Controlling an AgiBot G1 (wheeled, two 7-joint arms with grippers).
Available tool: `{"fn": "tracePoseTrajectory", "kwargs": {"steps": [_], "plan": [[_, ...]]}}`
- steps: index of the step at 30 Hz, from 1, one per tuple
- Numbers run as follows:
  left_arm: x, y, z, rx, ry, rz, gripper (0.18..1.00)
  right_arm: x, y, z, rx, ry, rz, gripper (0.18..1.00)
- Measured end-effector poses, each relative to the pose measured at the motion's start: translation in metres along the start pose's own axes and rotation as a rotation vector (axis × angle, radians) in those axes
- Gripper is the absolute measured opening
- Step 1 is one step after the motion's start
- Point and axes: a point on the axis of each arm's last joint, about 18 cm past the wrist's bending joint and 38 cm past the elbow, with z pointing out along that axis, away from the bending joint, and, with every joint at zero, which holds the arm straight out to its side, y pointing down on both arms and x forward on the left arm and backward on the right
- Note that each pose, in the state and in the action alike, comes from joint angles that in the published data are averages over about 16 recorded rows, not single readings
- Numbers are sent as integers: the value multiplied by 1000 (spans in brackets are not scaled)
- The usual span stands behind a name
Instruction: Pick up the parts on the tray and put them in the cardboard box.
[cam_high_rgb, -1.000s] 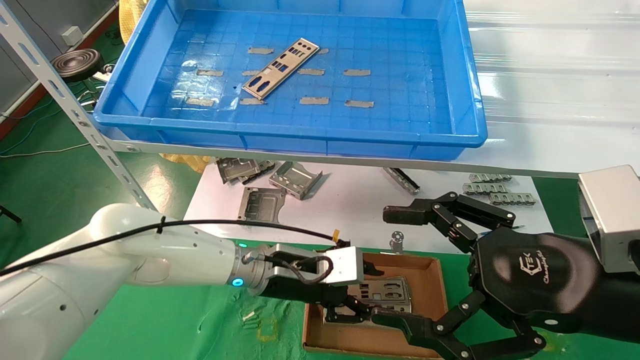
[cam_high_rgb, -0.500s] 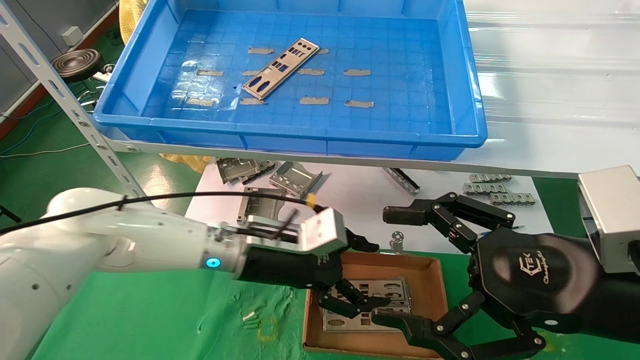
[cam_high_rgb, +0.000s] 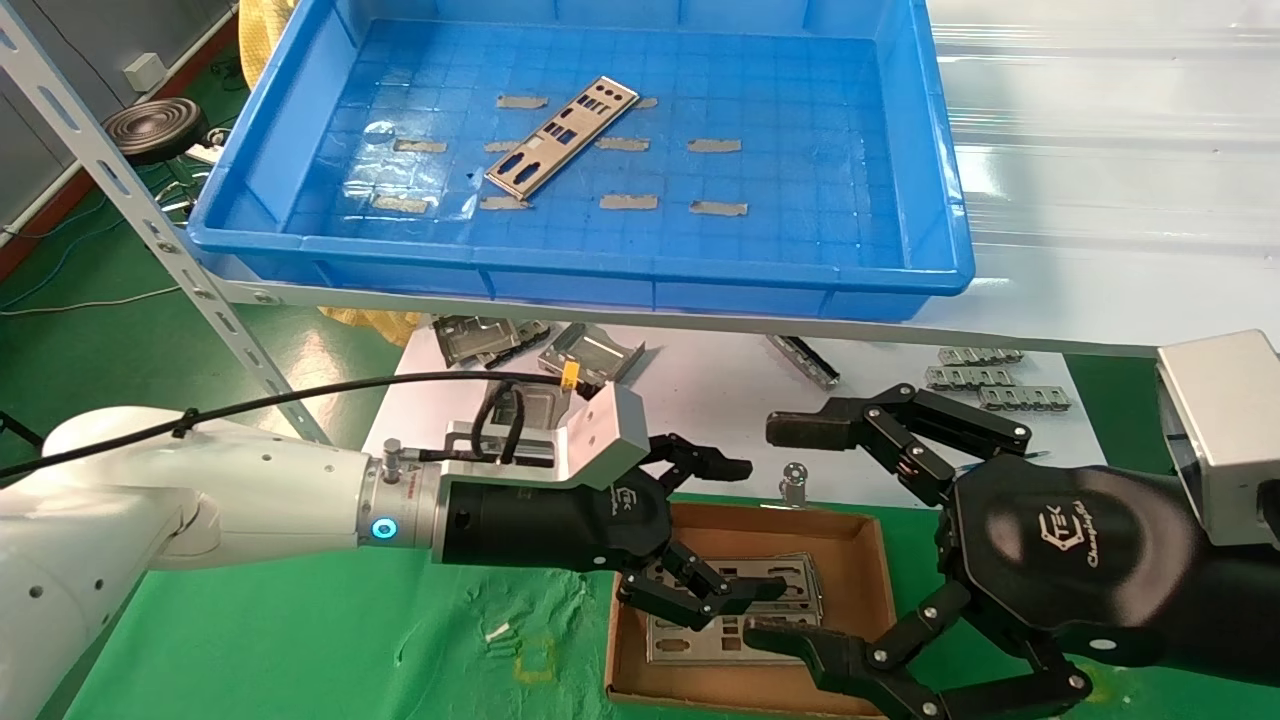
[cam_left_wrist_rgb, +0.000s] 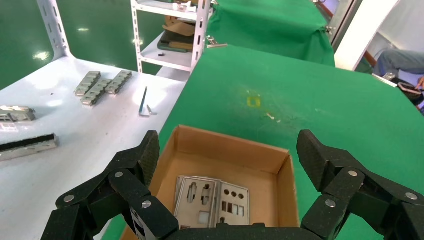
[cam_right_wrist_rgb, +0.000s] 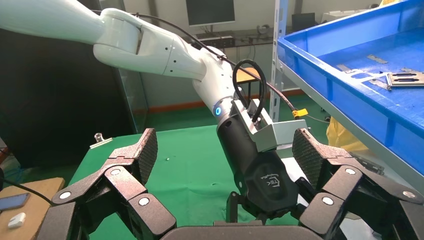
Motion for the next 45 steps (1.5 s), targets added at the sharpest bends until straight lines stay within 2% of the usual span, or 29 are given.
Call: {"fn": "tracePoseTrajectory", "kwargs": {"steps": [9, 23, 45], "plan": [[7, -2, -17, 53, -5, -25, 1001, 0, 0, 0, 0, 0, 0, 1001], [26, -15, -68, 161, -29, -47, 1001, 0, 0, 0, 0, 0, 0, 1001], [71, -50, -155, 211, -70, 10, 1001, 0, 0, 0, 0, 0, 0, 1001]]}}
